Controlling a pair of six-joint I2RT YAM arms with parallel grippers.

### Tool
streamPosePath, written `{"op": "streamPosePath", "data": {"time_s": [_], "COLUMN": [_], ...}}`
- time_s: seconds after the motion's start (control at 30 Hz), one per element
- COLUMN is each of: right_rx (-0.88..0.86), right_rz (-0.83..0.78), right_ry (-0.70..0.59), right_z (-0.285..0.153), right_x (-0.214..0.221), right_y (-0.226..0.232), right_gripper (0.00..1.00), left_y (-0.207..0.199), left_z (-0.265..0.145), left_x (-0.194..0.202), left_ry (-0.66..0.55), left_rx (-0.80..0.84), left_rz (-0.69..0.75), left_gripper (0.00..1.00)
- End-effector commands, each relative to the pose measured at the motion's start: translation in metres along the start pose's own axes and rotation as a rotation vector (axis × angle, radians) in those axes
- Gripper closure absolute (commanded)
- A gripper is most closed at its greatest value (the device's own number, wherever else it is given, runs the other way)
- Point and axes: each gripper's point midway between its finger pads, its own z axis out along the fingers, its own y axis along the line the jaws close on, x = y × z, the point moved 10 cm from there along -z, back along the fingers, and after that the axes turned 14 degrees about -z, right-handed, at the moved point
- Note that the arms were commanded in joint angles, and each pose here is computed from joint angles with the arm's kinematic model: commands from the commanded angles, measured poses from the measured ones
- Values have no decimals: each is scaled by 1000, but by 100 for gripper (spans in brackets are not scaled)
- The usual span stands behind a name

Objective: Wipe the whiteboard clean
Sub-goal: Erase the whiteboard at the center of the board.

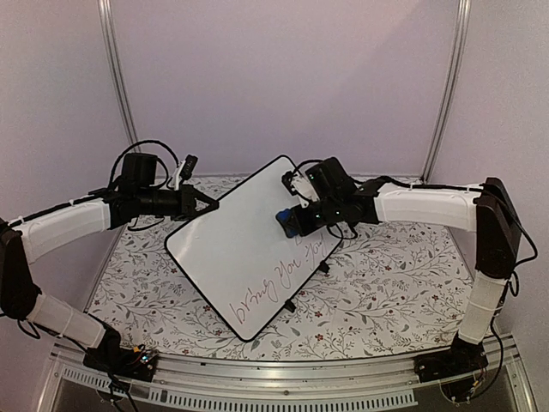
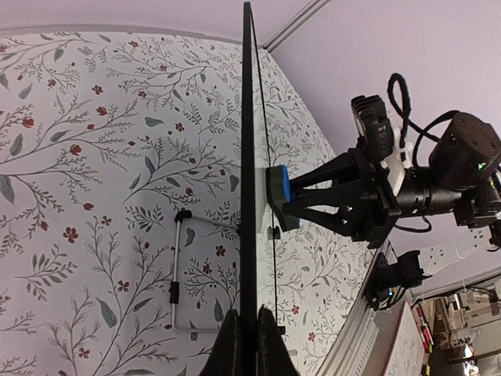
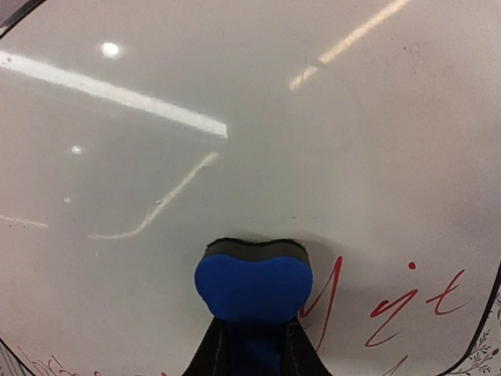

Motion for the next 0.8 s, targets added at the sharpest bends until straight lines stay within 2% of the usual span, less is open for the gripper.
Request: {"op": "streamPosePath", "data": {"time_s": [0.0, 0.77], "right_rx": [-53, -61], "right_rz": [33, 45], "right_ry": [133, 205], "right_z": [8, -2], "right_x": [41, 76], "right_y": [6, 19], "right_gripper": [95, 95], "left_y": [1, 2], "left_z": [3, 4], "left_x": [2, 3], "left_ry": [20, 22], "left_rx": [-3, -6], "left_rz": [32, 30], "left_gripper": [100, 100]}}
